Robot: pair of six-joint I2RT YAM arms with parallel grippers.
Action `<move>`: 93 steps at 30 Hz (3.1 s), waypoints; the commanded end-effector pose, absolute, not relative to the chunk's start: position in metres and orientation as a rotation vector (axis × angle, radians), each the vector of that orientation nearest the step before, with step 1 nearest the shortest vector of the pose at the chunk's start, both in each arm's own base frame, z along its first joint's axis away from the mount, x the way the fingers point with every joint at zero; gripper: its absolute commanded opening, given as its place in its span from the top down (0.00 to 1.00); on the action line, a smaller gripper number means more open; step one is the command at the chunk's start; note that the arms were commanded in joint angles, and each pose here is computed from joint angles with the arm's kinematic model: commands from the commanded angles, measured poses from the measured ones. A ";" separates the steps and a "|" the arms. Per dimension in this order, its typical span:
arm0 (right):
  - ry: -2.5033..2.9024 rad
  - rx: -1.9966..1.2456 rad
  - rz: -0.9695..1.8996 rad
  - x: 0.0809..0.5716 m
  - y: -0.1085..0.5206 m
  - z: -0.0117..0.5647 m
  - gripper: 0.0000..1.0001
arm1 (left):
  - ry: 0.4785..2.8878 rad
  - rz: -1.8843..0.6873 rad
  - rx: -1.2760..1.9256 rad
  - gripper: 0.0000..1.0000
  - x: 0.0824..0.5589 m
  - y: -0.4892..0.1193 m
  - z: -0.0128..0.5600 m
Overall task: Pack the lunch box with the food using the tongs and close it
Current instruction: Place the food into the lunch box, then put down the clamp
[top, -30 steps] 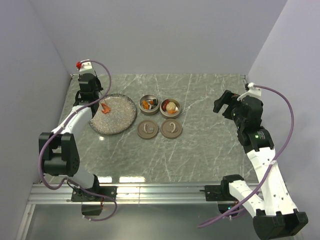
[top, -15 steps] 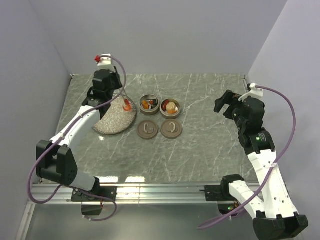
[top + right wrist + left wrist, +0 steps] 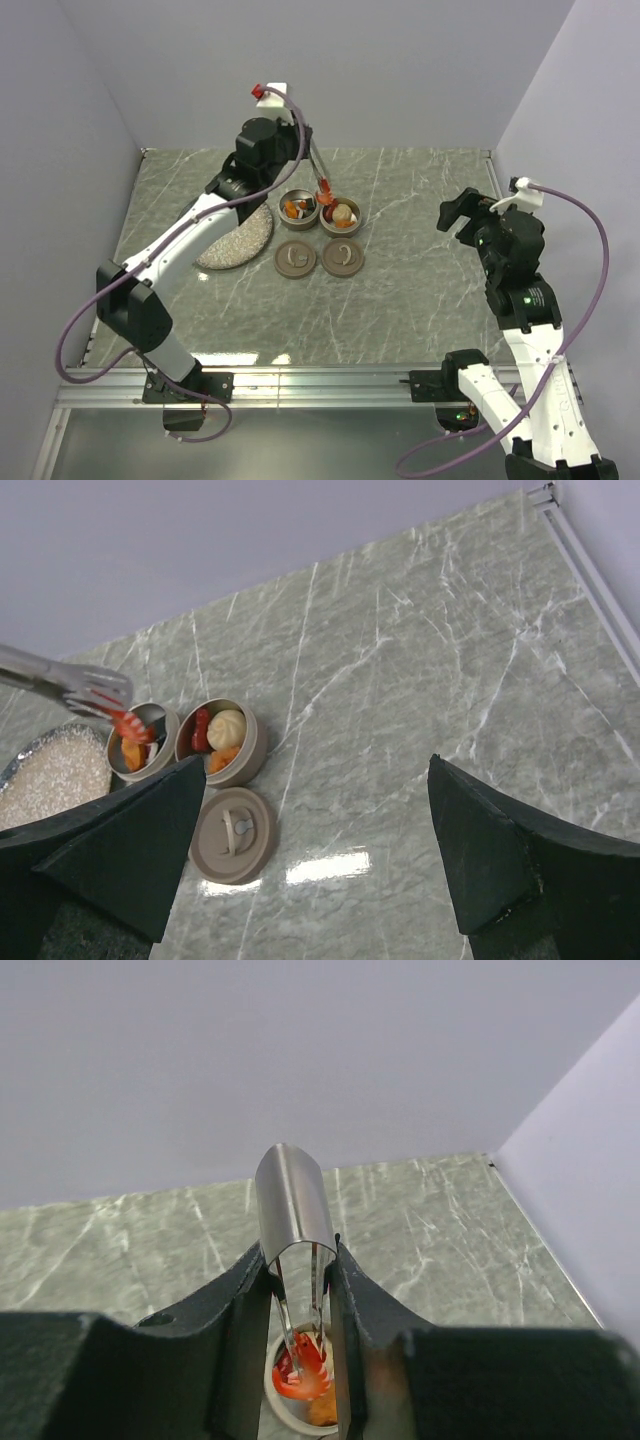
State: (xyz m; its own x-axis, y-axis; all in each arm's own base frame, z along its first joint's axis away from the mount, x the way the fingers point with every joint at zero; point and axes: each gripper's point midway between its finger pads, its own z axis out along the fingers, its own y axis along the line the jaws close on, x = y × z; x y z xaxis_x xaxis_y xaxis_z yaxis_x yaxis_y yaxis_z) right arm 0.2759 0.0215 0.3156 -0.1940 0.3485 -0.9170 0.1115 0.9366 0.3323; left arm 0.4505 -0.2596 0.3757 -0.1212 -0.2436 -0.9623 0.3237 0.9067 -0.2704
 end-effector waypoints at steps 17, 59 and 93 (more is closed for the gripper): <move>1.729 0.376 0.175 0.262 0.010 0.322 0.01 | 1.664 -0.546 0.204 1.00 0.473 -0.334 0.342; 1.725 0.336 0.198 0.276 0.017 0.328 0.01 | 1.557 -0.374 0.162 0.65 0.444 -0.281 0.417; 1.767 0.230 0.359 0.345 0.056 0.311 0.01 | 2.369 0.101 -0.588 0.64 0.353 0.120 0.178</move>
